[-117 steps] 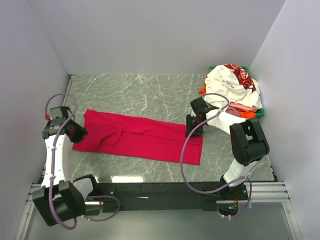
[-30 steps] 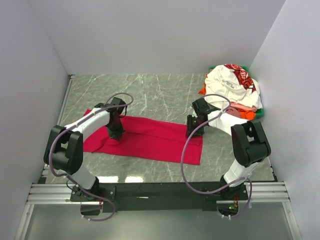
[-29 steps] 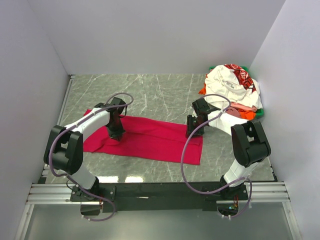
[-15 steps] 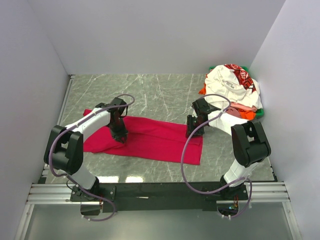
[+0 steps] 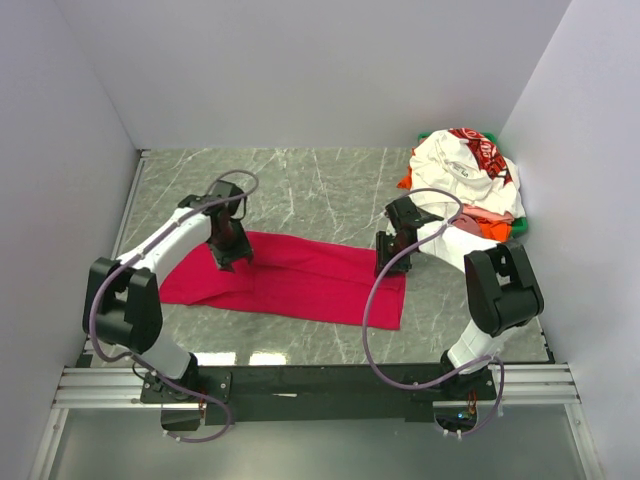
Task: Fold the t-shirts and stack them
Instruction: Fold the tshirt
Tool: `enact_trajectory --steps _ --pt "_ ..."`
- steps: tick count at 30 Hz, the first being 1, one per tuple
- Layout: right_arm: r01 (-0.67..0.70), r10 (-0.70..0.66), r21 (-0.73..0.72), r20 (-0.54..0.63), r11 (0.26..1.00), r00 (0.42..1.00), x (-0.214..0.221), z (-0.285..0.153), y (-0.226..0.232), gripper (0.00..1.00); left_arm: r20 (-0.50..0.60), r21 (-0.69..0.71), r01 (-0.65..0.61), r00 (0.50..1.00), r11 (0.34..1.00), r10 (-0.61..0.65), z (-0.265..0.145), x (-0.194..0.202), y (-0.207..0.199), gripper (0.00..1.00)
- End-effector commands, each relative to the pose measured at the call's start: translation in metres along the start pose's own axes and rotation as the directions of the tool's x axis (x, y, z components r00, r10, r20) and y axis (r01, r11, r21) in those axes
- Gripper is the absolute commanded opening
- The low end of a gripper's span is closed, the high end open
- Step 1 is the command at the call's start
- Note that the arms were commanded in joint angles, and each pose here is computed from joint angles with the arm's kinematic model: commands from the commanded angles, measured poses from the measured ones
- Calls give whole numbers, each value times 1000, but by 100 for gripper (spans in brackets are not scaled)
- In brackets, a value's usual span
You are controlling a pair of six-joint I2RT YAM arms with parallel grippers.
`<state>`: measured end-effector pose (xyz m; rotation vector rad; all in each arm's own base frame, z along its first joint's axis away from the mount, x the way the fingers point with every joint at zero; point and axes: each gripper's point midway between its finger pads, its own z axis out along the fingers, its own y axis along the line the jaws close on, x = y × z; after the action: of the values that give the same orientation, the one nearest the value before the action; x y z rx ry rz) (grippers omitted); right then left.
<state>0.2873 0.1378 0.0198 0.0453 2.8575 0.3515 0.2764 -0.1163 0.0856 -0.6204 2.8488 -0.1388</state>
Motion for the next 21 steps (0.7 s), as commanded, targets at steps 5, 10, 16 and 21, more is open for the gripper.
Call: enact_trajectory --steps 5,10,16,21 --pt "32 -32 6 68 999 997 -19 -20 2 44 118 23 122 985 992 -124 -3 -42 34 50" --pt "35 -35 14 33 999 999 -16 -8 -1 44 123 -3 190 974 982 -189 32 -56 67 48" --pt "15 -14 33 -28 999 999 3 4 -10 44 104 -78 163 983 984 -154 74 -76 79 46" --pt "-34 36 24 -78 999 996 22 9 -10 44 110 -112 143 985 983 -131 95 -107 74 45"
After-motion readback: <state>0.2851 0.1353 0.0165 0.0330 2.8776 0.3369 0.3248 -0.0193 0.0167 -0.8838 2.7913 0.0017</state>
